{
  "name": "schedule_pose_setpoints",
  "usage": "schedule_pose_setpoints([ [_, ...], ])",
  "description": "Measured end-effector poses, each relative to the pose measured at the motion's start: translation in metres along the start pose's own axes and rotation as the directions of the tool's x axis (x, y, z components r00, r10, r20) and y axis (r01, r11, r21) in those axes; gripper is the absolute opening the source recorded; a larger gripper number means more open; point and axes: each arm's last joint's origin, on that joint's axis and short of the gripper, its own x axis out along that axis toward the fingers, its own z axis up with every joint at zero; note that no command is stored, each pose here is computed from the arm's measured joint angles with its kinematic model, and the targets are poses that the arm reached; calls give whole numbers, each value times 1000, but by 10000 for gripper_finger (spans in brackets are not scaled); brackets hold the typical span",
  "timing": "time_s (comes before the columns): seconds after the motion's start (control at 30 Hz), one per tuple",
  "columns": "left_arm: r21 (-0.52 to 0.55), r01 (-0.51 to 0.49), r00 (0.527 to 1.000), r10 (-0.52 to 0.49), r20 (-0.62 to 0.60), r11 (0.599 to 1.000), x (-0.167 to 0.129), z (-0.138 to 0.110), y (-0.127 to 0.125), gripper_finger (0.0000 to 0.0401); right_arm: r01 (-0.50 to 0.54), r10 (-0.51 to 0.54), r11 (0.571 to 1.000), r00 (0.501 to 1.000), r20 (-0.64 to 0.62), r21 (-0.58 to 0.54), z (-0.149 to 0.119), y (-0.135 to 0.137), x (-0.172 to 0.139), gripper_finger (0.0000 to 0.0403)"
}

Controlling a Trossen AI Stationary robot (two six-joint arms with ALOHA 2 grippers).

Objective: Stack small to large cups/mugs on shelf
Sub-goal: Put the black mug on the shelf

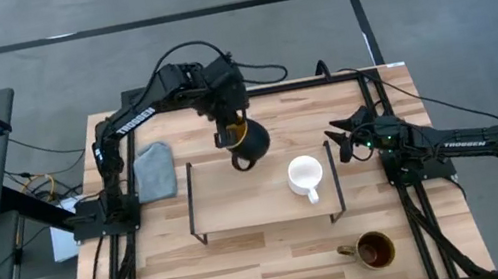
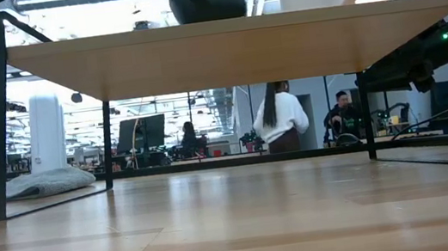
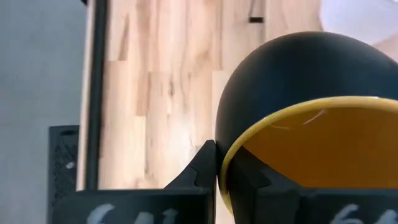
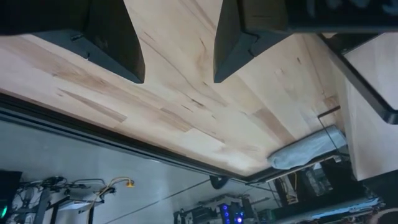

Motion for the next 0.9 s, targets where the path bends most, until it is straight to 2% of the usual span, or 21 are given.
schedule_pose_setpoints([
  [0.37,-19,56,997,-57,-46,998,0,-1,-20,2,5,-5,1000,1000,-9,-2,-1,0,0,214],
  [0.47,-27,36,997,-38,-67,999,0,0,-29,2,9,-10,1000,1000,-29,-14,-3,-1,0,214],
  [0.57,2,25,993,-24,-114,1000,1,-2,-40,2,9,-12,997,999,-37,-80,-4,-1,0,214],
  [0.7,52,-1,993,7,-116,999,5,2,-57,2,6,-12,987,999,-37,-162,-4,-1,0,214],
  [0.8,72,7,992,2,-125,997,7,4,-67,2,6,-12,988,999,-37,-157,-4,-1,0,214],
  [0.9,26,12,993,-9,-119,1000,7,5,-77,2,0,-5,993,999,-40,-118,-4,-1,0,214],
])
